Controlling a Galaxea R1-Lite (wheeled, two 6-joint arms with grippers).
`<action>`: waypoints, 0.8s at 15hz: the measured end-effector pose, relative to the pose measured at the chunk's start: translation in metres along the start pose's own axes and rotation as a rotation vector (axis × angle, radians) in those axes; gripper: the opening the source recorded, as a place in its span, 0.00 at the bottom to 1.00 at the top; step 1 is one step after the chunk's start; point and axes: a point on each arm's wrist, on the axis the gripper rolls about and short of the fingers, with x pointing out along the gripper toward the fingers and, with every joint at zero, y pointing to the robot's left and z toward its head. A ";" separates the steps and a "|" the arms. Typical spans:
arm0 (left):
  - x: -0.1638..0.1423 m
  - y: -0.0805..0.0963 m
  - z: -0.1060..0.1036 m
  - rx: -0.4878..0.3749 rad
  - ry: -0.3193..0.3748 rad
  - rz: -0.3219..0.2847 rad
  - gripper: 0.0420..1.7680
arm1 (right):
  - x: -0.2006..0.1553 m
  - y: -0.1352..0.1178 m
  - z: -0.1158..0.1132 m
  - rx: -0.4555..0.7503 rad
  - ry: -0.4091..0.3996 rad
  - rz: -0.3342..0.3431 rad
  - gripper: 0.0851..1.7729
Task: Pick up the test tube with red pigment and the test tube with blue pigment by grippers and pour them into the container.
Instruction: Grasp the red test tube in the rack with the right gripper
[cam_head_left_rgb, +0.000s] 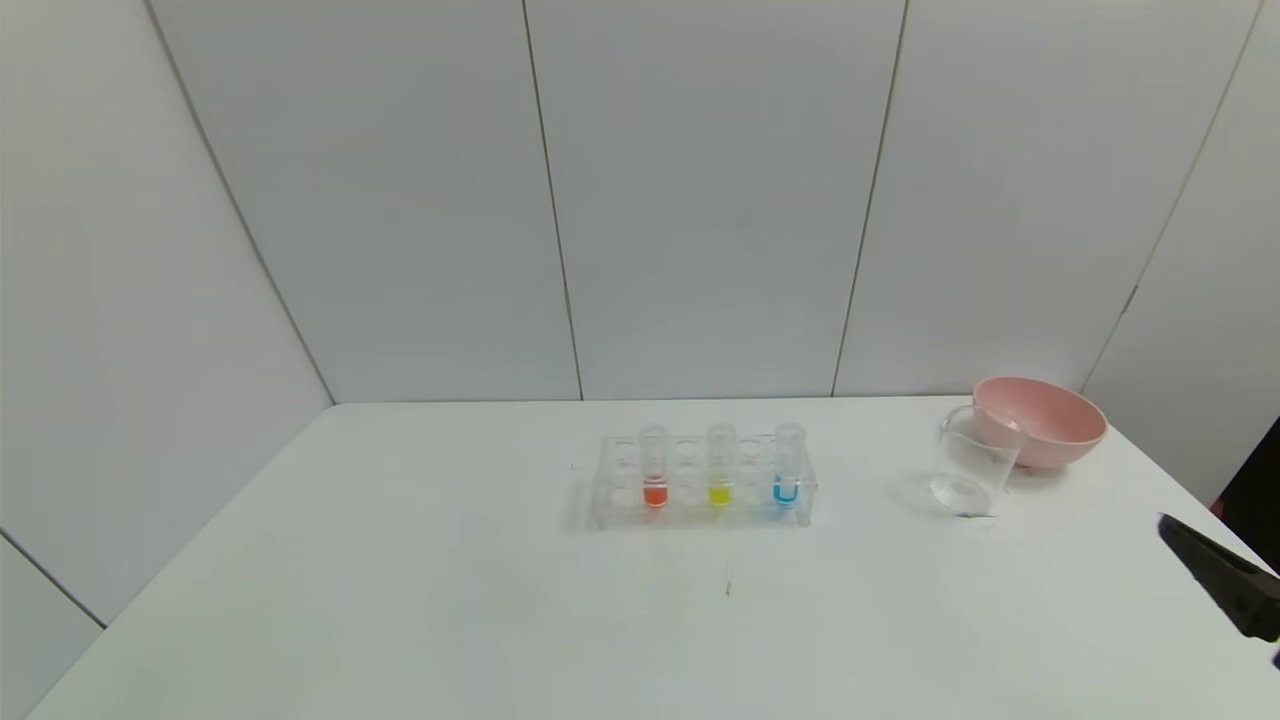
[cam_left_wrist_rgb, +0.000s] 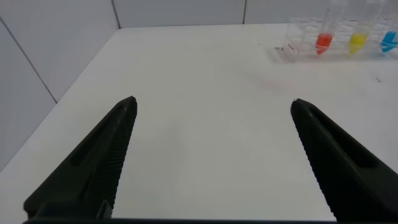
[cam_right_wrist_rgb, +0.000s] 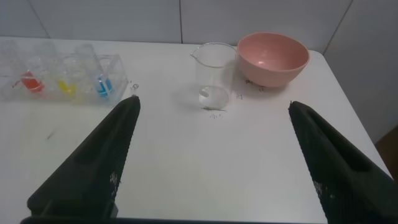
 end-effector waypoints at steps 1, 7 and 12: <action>0.000 0.000 0.000 0.000 0.000 0.000 1.00 | 0.010 0.007 -0.002 -0.004 0.004 -0.002 0.96; 0.000 0.000 0.000 0.000 0.000 0.000 1.00 | 0.042 0.085 -0.029 0.009 0.045 0.069 0.96; 0.000 0.000 0.000 0.000 0.000 0.000 1.00 | 0.057 0.147 -0.058 0.017 0.058 0.136 0.96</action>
